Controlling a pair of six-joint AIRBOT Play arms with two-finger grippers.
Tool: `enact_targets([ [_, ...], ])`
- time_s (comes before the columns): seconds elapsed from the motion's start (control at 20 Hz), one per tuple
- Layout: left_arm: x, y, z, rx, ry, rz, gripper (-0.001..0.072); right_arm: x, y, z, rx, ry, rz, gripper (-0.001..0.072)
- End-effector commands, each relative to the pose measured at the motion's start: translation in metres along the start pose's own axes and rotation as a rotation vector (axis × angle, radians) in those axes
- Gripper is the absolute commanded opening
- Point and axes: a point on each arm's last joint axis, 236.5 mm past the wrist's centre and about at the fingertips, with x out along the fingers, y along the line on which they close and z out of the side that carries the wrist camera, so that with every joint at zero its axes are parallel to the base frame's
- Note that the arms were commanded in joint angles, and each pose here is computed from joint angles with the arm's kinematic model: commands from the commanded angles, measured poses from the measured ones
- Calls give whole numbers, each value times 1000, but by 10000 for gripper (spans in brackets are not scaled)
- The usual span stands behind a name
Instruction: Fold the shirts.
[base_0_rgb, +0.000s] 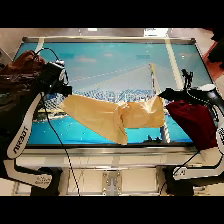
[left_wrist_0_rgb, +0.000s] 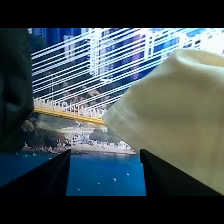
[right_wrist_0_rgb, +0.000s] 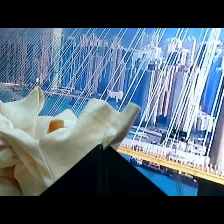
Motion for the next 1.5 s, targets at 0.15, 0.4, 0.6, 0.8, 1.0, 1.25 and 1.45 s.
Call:
enact_targets([
  [0.15,47,15,-34,-357,172,-196,467,-1,-1,-4,-15,22,-7,24],
  [0.4,60,7,-19,-674,228,-522,467,-1,5,-8,-12,40,16,24],
  [0.6,80,10,-22,-749,287,-606,468,-1,12,-4,3,25,46,24],
  [0.8,98,-1,-36,-708,352,-618,468,-2,18,3,23,-7,74,24],
  [1.0,106,-23,-35,-670,376,-705,468,-2,22,4,31,-11,91,24],
  [1.25,113,-28,-25,-632,323,-739,9,-4,34,10,52,-31,140,24],
  [1.45,76,-16,8,-577,176,-794,10,-26,50,19,-6,-72,128,24],
])
